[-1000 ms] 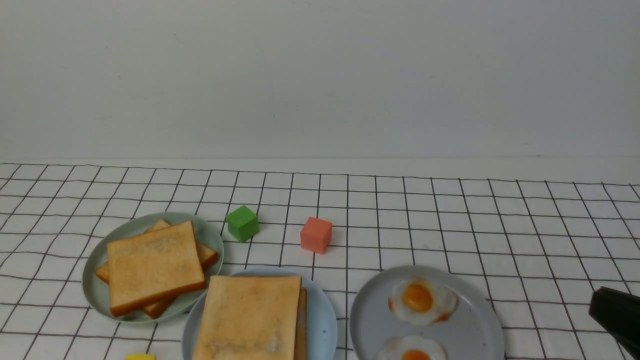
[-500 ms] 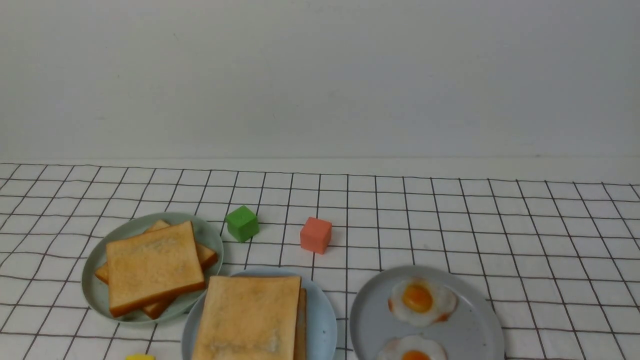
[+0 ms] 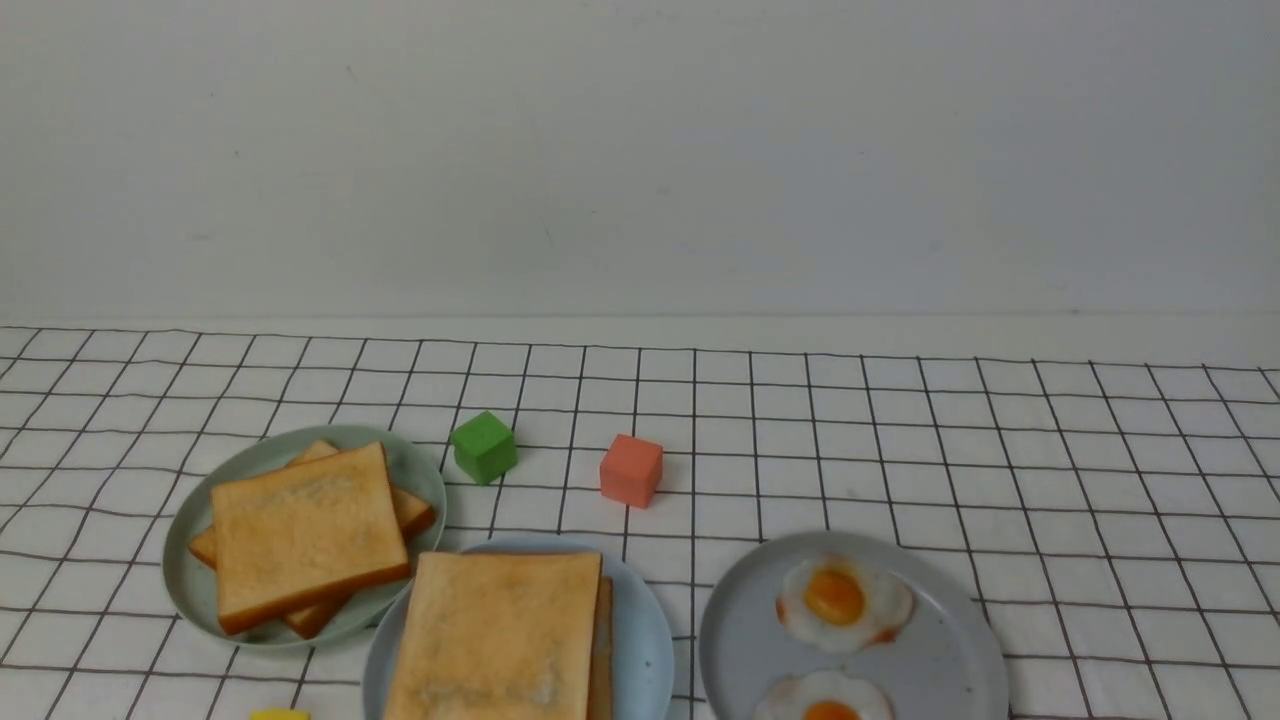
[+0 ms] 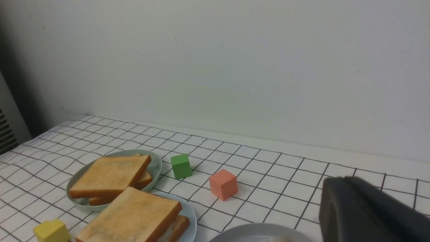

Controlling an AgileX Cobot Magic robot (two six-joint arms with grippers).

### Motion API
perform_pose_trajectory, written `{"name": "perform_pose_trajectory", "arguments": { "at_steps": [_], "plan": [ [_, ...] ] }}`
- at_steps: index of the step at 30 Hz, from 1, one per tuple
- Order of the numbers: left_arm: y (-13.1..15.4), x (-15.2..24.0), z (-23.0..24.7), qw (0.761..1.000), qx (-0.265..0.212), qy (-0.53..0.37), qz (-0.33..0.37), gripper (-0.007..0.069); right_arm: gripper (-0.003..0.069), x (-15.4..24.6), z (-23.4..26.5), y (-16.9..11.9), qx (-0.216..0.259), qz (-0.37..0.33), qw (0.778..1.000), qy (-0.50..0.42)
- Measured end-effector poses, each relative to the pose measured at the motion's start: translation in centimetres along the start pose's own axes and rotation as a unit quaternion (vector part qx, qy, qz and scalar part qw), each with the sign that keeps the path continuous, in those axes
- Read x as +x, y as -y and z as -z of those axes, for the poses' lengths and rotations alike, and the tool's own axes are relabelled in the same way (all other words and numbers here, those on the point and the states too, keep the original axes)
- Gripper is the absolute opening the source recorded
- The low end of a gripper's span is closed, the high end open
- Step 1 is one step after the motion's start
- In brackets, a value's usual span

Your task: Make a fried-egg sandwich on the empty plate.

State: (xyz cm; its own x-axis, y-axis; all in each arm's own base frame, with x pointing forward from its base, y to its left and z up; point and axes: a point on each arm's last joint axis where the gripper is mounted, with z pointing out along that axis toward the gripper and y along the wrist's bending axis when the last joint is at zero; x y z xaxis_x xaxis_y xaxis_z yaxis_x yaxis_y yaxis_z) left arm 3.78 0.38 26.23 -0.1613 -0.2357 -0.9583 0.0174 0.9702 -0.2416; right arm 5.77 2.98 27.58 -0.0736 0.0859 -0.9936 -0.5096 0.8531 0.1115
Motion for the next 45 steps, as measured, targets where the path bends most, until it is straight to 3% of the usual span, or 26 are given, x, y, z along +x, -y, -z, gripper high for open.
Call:
{"name": "perform_pose_trajectory", "arguments": {
  "at_steps": [3,4,6,11,14,27,34,45],
  "plan": [
    [-1.0,4.1,-1.5,0.999,-0.014,-0.035,-0.008,-0.0013,0.0014,0.0,0.0,0.0,0.001,0.000,1.000,-0.001],
    [-1.6,7.3,-2.4,0.997,-0.016,-0.074,-0.001,-0.0013,0.0016,0.0,0.0,0.0,0.000,0.000,1.000,0.000],
    [-1.8,8.8,-2.7,0.995,-0.013,-0.099,-0.001,-0.0012,0.0018,0.0,0.0,0.0,0.000,0.000,1.000,0.000],
    [-1.5,8.9,-2.8,0.990,0.016,-0.093,-0.102,-0.0010,0.0023,0.0,0.0,0.0,0.000,0.000,1.000,0.000],
    [-1.4,9.0,-2.9,0.989,0.019,-0.091,-0.117,-0.0006,0.0027,0.0,0.0,0.0,0.000,0.000,1.000,0.000],
    [-1.2,9.0,-2.8,0.993,0.023,-0.091,-0.073,0.0004,0.0043,0.0,0.0,0.0,0.000,0.001,1.000,0.000],
    [-1.6,8.9,-2.9,0.995,-0.017,-0.084,-0.059,0.0006,0.0051,0.0,0.0,0.0,0.001,0.004,1.000,0.000],
    [-1.7,8.9,-2.9,0.995,-0.023,-0.083,-0.056,0.0009,0.0067,0.0,-0.1,0.0,0.001,0.004,1.000,-0.002]
  ]
}}
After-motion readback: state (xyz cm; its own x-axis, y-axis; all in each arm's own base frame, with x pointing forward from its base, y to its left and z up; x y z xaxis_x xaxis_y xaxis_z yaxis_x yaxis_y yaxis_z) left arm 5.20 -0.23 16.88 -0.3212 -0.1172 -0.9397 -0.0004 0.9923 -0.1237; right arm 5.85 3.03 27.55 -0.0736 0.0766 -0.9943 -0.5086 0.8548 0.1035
